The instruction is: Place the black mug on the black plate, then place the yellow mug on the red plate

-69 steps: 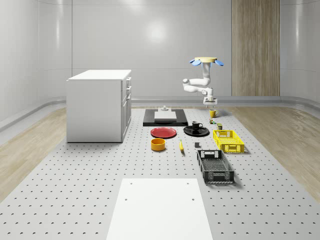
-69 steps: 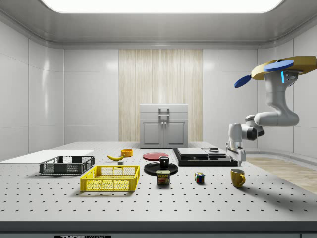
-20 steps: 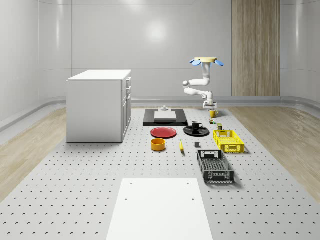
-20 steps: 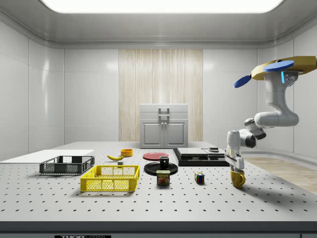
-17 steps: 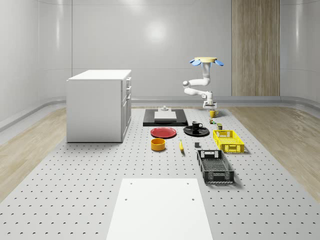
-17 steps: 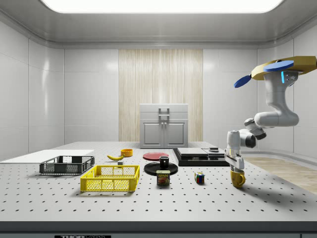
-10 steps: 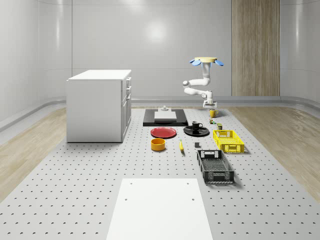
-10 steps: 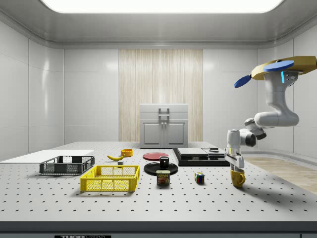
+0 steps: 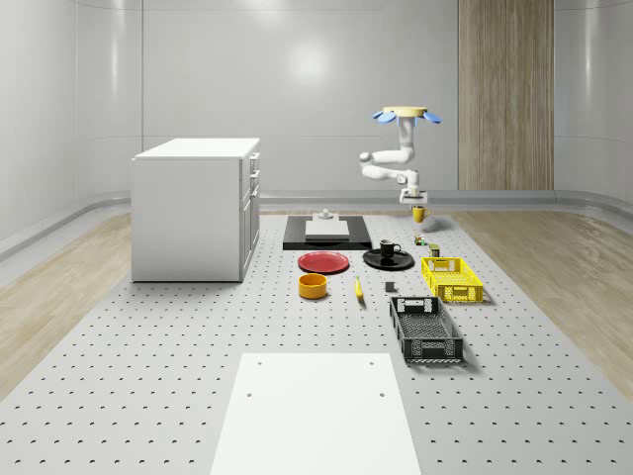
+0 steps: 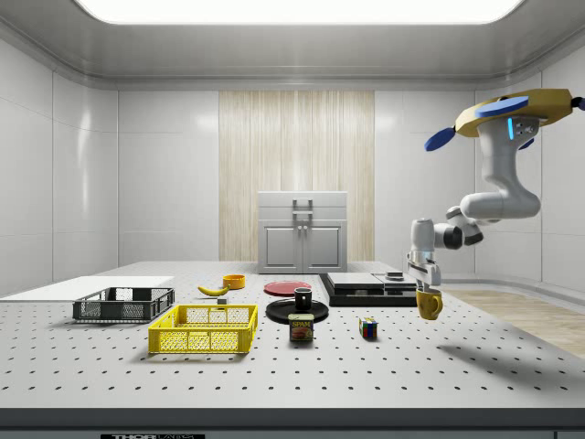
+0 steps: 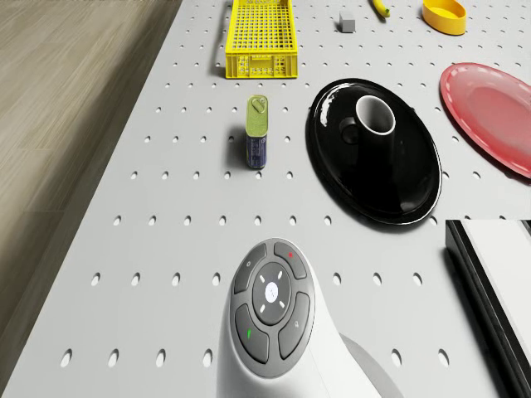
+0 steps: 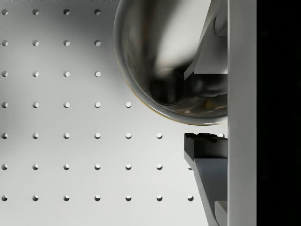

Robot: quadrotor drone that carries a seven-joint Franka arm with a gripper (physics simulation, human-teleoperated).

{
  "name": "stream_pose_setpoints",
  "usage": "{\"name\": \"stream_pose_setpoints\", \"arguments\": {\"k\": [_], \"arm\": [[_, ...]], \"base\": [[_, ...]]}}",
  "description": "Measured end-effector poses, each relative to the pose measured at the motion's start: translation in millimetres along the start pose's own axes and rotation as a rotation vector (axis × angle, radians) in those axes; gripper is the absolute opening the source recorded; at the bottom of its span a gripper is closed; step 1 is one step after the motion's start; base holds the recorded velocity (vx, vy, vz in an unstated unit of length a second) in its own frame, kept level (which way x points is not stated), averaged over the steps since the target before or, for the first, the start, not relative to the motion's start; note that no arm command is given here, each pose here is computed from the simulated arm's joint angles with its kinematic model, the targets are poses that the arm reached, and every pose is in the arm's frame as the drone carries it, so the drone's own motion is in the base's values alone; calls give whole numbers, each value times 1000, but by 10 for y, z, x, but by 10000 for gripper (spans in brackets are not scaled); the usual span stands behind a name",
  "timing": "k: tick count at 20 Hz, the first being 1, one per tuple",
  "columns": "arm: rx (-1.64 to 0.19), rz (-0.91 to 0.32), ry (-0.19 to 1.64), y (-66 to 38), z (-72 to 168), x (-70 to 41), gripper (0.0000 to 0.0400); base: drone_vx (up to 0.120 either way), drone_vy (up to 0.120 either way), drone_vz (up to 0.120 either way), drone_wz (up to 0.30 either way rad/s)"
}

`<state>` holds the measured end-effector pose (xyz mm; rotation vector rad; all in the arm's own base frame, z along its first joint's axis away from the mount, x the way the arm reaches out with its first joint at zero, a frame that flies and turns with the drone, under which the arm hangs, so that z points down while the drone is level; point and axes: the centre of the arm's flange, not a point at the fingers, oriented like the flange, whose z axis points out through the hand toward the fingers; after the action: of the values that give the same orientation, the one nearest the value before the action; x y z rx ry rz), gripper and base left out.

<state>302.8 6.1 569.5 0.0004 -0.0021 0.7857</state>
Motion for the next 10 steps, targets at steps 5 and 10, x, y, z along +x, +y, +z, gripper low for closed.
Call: {"name": "stream_pose_setpoints", "arguments": {"k": [5, 10], "arm": [[0, 0, 0, 0, -19, 0, 110], [0, 0, 0, 0, -25, 0, 110]], "base": [[120, -120, 112, 0], [120, -120, 0, 0]]}}
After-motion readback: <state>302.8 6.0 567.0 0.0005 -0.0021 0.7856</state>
